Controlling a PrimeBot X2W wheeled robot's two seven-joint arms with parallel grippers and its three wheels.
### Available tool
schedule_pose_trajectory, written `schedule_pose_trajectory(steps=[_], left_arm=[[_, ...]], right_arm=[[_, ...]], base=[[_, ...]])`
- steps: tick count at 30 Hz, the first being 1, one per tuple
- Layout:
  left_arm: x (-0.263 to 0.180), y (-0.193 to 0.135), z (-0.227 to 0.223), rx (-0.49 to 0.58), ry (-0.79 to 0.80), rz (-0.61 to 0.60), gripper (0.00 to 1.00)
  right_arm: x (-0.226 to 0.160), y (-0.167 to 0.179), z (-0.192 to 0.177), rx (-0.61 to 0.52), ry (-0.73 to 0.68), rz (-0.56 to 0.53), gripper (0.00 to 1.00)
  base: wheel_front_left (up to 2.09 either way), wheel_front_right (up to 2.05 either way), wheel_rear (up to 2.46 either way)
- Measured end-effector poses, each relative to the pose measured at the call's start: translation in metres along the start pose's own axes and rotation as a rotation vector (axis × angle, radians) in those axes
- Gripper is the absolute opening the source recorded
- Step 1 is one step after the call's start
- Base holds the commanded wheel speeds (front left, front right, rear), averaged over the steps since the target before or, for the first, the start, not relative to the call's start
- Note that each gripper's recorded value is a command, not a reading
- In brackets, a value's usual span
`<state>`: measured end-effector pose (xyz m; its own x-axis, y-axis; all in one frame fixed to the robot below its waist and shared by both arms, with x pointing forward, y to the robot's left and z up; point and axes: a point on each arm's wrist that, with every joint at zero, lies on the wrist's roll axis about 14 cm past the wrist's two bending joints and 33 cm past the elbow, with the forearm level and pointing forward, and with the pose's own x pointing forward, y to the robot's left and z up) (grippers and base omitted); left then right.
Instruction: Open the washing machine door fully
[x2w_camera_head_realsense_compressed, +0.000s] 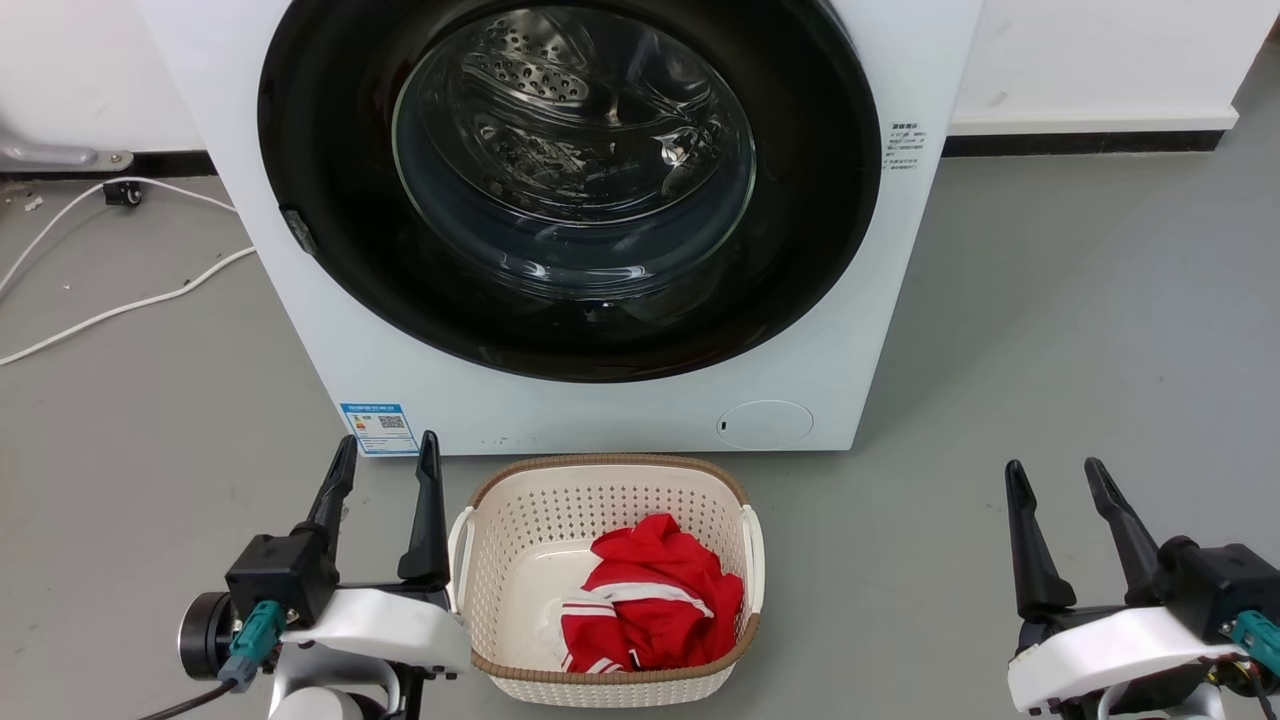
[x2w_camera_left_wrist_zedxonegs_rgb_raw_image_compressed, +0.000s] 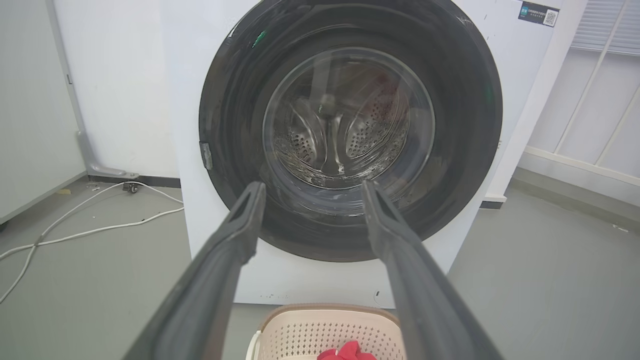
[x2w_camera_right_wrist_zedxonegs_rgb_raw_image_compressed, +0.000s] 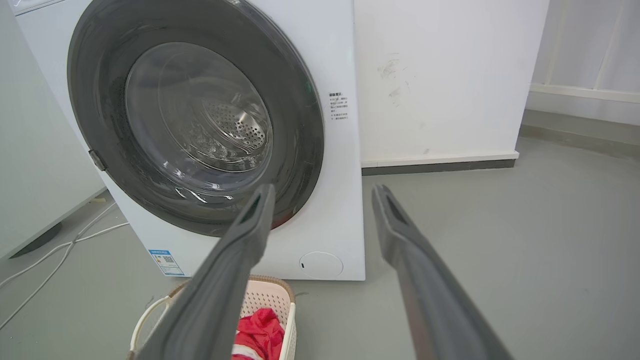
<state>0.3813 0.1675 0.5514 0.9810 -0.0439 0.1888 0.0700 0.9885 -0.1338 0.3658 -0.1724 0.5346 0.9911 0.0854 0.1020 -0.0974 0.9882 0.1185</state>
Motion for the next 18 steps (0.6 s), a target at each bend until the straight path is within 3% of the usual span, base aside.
schedule_pose_trajectory(steps=[18], left_arm=[[-0.0026,-0.0057,-0.0007,0.113,-0.015,-0.026,1.00]], right_arm=[[-0.0010,0.0040,-0.0006,-0.098,0.002,0.019,1.00]], base=[[0.00,0.00,0.00]])
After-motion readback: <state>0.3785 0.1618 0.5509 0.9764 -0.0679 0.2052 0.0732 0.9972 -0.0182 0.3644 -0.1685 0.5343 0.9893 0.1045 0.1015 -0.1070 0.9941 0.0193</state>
